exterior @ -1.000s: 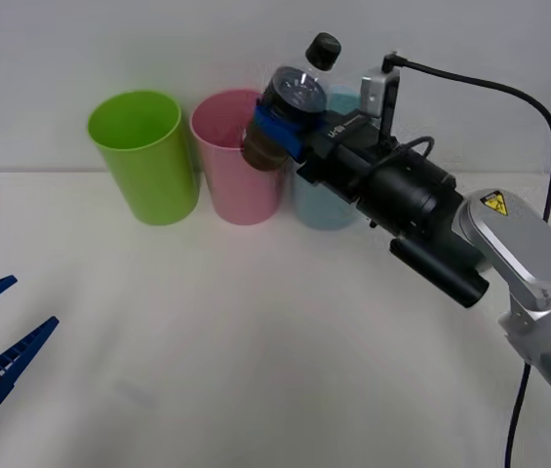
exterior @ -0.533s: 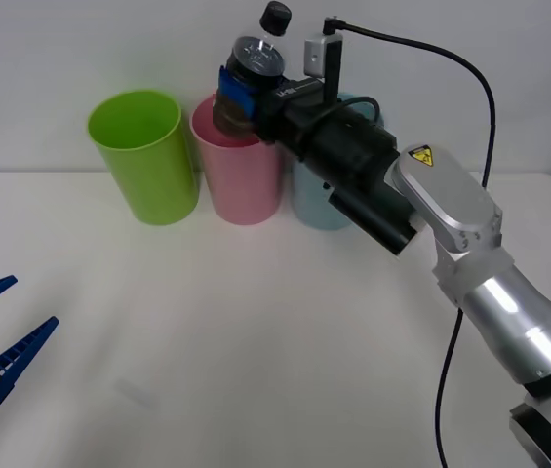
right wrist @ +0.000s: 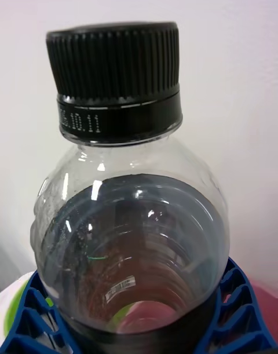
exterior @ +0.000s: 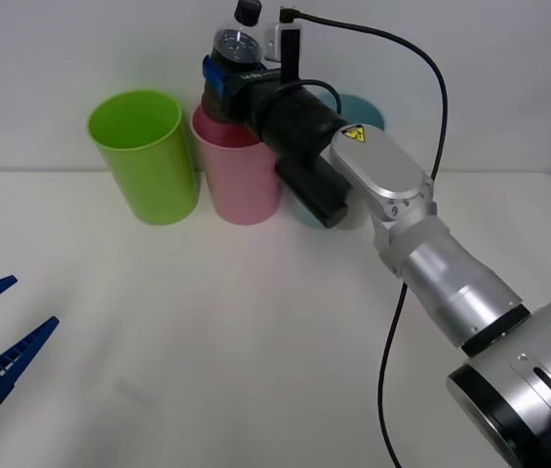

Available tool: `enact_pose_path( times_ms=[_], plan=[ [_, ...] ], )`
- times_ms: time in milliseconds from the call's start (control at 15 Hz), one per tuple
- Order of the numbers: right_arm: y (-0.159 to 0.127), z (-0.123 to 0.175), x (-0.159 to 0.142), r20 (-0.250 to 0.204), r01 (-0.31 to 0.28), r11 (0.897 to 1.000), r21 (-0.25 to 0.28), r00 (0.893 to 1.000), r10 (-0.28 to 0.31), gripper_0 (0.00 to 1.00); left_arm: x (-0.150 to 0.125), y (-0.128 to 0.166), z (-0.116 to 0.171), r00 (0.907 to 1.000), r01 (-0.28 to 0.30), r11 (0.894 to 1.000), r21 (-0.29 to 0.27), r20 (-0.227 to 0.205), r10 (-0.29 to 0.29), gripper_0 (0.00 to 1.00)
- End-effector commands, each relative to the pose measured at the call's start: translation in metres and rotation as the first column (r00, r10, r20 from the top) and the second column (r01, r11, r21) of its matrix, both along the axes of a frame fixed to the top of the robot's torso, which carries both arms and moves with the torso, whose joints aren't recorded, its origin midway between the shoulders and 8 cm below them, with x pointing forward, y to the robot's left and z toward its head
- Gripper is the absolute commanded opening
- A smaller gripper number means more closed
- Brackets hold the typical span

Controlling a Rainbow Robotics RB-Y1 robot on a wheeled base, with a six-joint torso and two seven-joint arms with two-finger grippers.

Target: Grasp the object on the table and drop it into the matching bin: aluminum can to the light blue bin, PET bottle to the pink bin.

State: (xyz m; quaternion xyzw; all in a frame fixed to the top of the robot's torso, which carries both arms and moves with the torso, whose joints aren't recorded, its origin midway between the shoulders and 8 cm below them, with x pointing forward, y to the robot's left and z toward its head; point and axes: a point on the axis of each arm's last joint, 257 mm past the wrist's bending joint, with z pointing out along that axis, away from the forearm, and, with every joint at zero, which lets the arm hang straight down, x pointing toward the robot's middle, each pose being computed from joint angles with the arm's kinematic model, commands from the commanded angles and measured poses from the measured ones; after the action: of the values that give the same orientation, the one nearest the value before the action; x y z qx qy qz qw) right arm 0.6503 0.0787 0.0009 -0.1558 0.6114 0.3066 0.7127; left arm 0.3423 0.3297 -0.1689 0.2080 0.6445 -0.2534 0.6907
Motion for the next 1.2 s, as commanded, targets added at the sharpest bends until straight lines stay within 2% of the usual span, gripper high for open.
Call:
enact_pose_path(
  times_ms=[67, 200, 400, 467, 533, 600, 667, 733, 1000, 1200],
  plan=[
    [-0.001, 0.002, 0.014, 0.001, 0.071, 0.997, -0.016, 0.997, -0.071, 0.0, 0.0, 0.0, 0.0, 1.0, 0.0, 1.0, 0.0, 0.0, 0.0, 1.0],
    [-0.006, 0.004, 0.018, 0.013, 0.104, 0.994, -0.025, 0.995, -0.103, 0.0, 0.0, 0.0, 0.0, 1.0, 0.0, 1.0, 0.0, 0.0, 0.0, 1.0],
    [-0.006, 0.004, 0.018, 0.017, 0.104, 0.994, -0.031, 0.994, -0.103, 0.0, 0.0, 0.0, 0.0, 1.0, 0.0, 1.0, 0.0, 0.0, 0.0, 1.0],
    [-0.006, 0.004, 0.018, 0.017, 0.104, 0.994, -0.031, 0.994, -0.103, 0.01, 0.0, 0.0, 0.0, 1.0, 0.0, 1.0, 0.0, 0.0, 0.0, 1.0],
    [-0.006, 0.004, 0.018, 0.018, 0.104, 0.994, -0.032, 0.994, -0.104, 0.07, 0.0, 0.0, 0.0, 1.0, 0.0, 1.0, 0.0, 0.0, 0.0, 1.0],
    [-0.006, 0.003, 0.018, 0.019, 0.105, 0.994, -0.035, 0.994, -0.105, 0.42, 0.0, 0.0, 0.0, 1.0, 0.0, 1.0, 0.0, 0.0, 0.0, 1.0],
    [-0.006, 0.003, 0.018, 0.02, 0.106, 0.994, -0.037, 0.994, -0.105, 0.87, 0.0, 0.0, 0.0, 1.0, 0.0, 1.0, 0.0, 0.0, 0.0, 1.0],
    [-0.006, 0.003, 0.018, 0.024, 0.107, 0.993, -0.042, 0.994, -0.106, 1.0, 0.0, 0.0, 0.0, 1.0, 0.0, 1.0, 0.0, 0.0, 0.0, 1.0],
    [-0.006, 0.001, 0.016, 0.027, 0.093, 0.994, -0.052, 0.995, -0.092, 1.0, 0.0, 0.0, 0.0, 1.0, 0.0, 1.0, 0.0, 0.0, 0.0, 1.0],
    [-0.02, -0.002, 0.005, 0.046, 0.076, 0.996, -0.043, 0.996, -0.074, 1.0, 0.0, 0.0, 0.0, 1.0, 0.0, 1.0, 0.0, 0.0, 0.0, 1.0]
  ],
)
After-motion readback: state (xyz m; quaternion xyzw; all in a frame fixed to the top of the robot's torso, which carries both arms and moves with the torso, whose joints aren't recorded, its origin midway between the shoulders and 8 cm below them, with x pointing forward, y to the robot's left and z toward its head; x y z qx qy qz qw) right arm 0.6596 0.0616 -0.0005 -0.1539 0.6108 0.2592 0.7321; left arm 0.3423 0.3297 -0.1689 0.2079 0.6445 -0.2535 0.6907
